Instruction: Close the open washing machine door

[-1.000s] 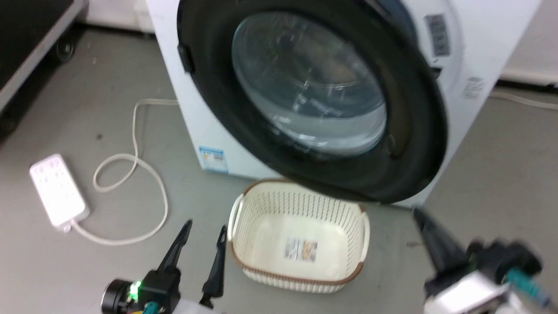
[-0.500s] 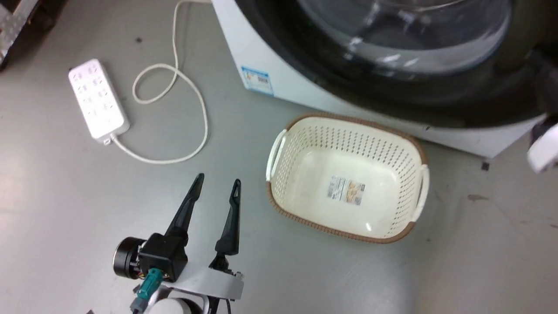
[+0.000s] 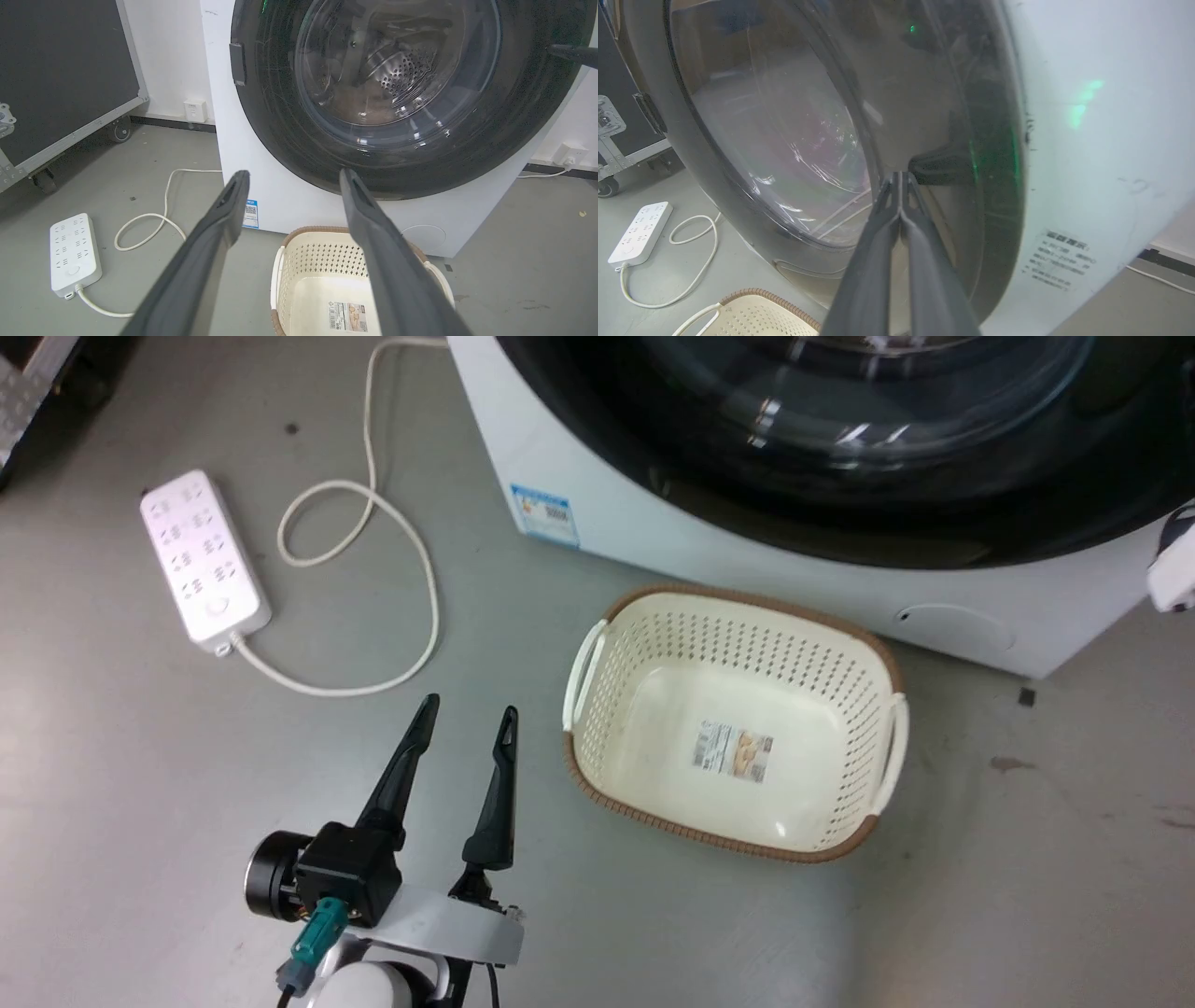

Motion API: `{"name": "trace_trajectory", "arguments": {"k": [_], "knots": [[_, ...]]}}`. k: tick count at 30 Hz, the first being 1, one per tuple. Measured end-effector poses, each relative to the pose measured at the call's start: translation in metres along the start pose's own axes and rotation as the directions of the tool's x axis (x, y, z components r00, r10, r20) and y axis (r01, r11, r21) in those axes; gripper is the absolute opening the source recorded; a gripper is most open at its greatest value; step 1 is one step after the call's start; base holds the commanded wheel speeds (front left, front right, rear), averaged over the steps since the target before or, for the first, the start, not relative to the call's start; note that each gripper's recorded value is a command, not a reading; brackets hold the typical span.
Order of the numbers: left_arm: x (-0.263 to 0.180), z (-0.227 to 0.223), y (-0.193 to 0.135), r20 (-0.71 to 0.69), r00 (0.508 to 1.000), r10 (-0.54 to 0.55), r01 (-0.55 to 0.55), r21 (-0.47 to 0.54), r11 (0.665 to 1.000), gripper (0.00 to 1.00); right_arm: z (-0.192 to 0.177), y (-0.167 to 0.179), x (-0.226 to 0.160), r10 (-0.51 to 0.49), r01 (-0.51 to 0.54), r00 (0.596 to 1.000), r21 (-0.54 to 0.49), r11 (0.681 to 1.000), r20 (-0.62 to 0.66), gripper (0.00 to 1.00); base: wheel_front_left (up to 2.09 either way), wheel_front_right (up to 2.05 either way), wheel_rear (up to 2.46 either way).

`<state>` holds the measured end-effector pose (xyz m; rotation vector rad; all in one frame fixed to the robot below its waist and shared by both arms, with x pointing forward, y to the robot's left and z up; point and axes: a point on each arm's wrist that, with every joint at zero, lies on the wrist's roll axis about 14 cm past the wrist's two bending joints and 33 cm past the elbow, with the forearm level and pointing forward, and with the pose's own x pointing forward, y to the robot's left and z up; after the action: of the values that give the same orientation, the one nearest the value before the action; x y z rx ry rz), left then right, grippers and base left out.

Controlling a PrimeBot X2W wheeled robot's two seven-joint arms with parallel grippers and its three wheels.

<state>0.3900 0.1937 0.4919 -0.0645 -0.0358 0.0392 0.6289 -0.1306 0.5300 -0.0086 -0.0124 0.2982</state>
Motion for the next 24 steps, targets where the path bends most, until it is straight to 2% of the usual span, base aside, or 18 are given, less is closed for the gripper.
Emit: {"name": "trace_trajectory", "arguments": {"k": [2, 3, 4, 5, 6, 7, 13, 18, 19, 20, 24], "knots": [[0.0, 0.005, -0.001, 0.017, 1.0, -0.003, 0.003, -0.007, 1.0, 1.0, 0.005, 0.003, -0.007, 0.003, -0.003, 1.0, -0.009, 1.0, 0.013, 0.0, 0.0, 0.0, 0.0], [-0.001, 0.008, -0.001, 0.025, 1.0, -0.005, 0.005, -0.01, 1.0, 1.0, 0.008, 0.006, -0.012, 0.009, -0.009, 1.0, -0.008, 1.0, 0.023, 0.36, 0.0, 0.0, 0.0], [-0.002, 0.011, -0.002, 0.034, 0.999, -0.006, 0.006, -0.012, 1.0, 1.0, 0.009, 0.009, -0.018, 0.015, -0.015, 0.999, -0.008, 1.0, 0.032, 0.88, 0.0, 0.0, 0.0], [-0.003, 0.014, -0.002, 0.043, 0.999, -0.008, 0.008, -0.014, 1.0, 1.0, 0.01, 0.012, -0.025, 0.021, -0.021, 0.999, -0.009, 1.0, 0.04, 1.0, 0.0, 0.0, 0.0], [-0.004, 0.017, -0.002, 0.051, 0.999, -0.008, 0.008, -0.016, 1.0, 1.0, 0.01, 0.015, -0.033, 0.028, -0.028, 0.999, -0.012, 1.0, 0.044, 1.0, 0.0, 0.0, 0.0], [-0.008, 0.025, -0.005, 0.074, 0.997, -0.021, 0.023, -0.025, 0.999, 1.0, 0.014, 0.025, -0.057, 0.048, -0.047, 0.997, -0.021, 0.999, 0.065, 1.0, 0.0, 0.0, 0.0], [-0.019, 0.032, -0.011, 0.097, 0.994, -0.042, 0.046, -0.035, 0.998, 1.0, 0.031, 0.037, -0.113, 0.05, -0.047, 0.99, -0.025, 0.999, 0.133, 1.0, 0.0, 0.0, 0.0], [-0.024, 0.037, -0.019, 0.111, 0.992, -0.067, 0.072, -0.042, 0.996, 1.0, 0.036, 0.033, -0.168, -0.014, 0.021, 0.983, -0.035, 0.999, 0.18, 1.0, 0.0, 0.0, 0.0], [-0.025, 0.037, -0.021, 0.113, 0.991, -0.072, 0.077, -0.042, 0.996, 1.0, 0.036, 0.033, -0.179, -0.038, 0.043, 0.981, -0.02, 0.999, 0.19, 1.0, 0.0, 0.0, 0.0], [-0.03, 0.037, -0.026, 0.114, 0.99, -0.087, 0.093, -0.044, 0.995, 1.0, 0.033, 0.036, -0.209, -0.105, 0.102, 0.973, 0.024, 0.995, 0.206, 1.0, 0.0, 0.0, 0.0], [-0.034, 0.033, -0.034, 0.1, 0.988, -0.121, 0.127, -0.047, 0.991, 1.0, 0.025, 0.034, -0.243, -0.176, 0.175, 0.964, 0.022, 0.984, 0.199, 1.0, 0.0, 0.0, 0.0]]}}
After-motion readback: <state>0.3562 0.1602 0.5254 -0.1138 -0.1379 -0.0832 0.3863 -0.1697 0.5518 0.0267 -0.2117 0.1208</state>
